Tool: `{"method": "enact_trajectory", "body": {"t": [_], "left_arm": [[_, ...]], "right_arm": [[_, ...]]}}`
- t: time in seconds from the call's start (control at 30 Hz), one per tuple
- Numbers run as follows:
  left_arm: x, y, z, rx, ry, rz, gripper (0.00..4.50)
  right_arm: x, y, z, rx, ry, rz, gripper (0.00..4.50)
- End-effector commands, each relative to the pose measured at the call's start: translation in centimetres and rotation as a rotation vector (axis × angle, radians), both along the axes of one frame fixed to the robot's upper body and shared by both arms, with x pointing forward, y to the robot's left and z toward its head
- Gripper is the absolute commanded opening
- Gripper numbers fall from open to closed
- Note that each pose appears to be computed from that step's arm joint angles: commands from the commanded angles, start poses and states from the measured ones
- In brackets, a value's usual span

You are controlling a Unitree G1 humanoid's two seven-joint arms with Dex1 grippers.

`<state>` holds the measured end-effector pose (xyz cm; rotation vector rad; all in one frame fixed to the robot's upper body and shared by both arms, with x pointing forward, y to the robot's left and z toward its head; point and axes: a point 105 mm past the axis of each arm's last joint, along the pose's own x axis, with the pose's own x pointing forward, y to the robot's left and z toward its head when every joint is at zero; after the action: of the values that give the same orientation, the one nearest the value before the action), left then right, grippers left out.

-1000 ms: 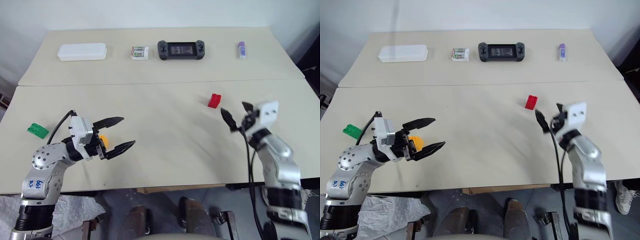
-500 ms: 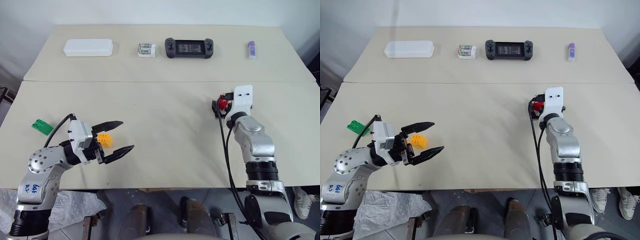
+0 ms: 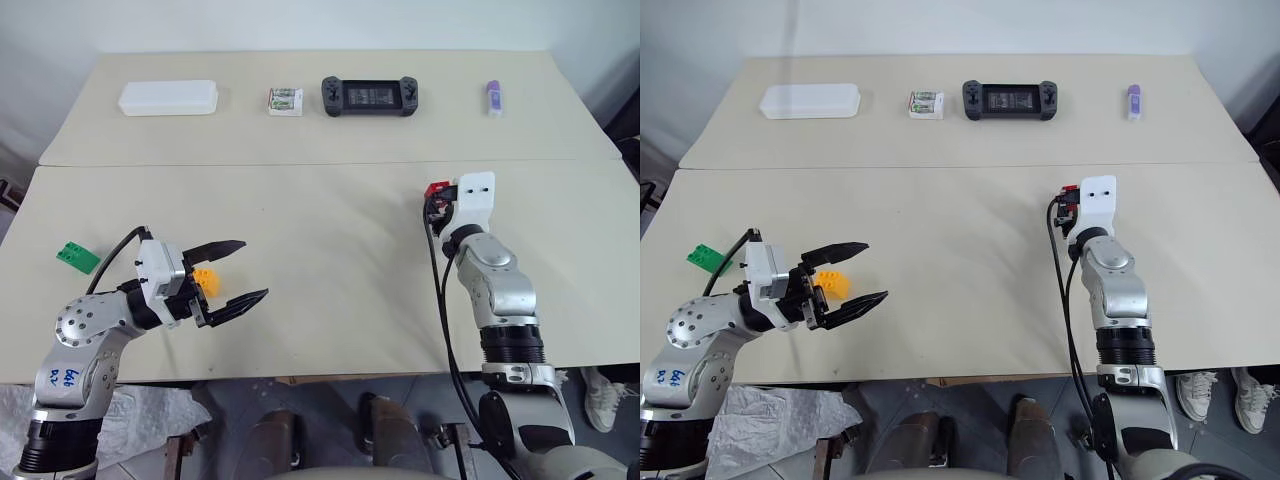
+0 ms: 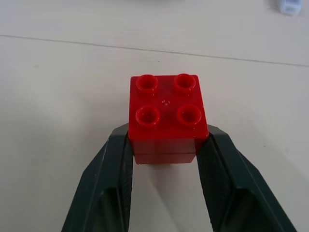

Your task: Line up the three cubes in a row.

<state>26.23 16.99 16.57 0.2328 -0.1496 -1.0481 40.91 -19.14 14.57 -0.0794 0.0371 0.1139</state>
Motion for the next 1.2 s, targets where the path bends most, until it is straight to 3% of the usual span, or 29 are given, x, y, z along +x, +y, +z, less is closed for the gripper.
{"method": "enact_trajectory", "body": {"t": [0.03, 0.23, 0.37, 0.5, 0.87, 1.03, 1.2], "left_arm": [[-1.0, 0.8, 1.0, -0.001, -0.037, -0.007, 4.50], [-2.1, 1.5, 0.5, 0.016, -0.009, -0.043, 4.50], [-2.1, 1.9, 0.2, 0.040, -0.004, -0.058, 4.50], [-2.2, 2.2, 0.0, 0.036, 0.003, -0.040, 4.50], [-2.9, 2.8, -0.2, 0.036, 0.023, -0.002, 4.50], [-3.1, 4.1, -0.1, 0.056, 0.031, 0.024, 4.50], [-3.0, 6.6, 0.6, 0.012, -0.030, 0.206, 4.50]], "right_arm": [[-2.5, 2.8, 3.7, -0.029, -0.145, 0.421, 1.48], [-7.4, 3.8, 3.8, -0.120, -0.111, 1.064, 1.48], [-8.1, 3.1, 1.1, -0.316, 0.047, 1.346, 1.48], [-7.3, 3.4, -0.5, -0.436, 0.100, 1.412, 1.48], [-6.7, 5.4, -1.6, -0.542, 0.102, 1.506, 1.48], [-7.1, 6.3, -0.9, -0.511, 0.059, 1.535, 3.13], [-7.7, 5.7, 2.0, -0.423, -0.125, 1.499, 4.46]]}}
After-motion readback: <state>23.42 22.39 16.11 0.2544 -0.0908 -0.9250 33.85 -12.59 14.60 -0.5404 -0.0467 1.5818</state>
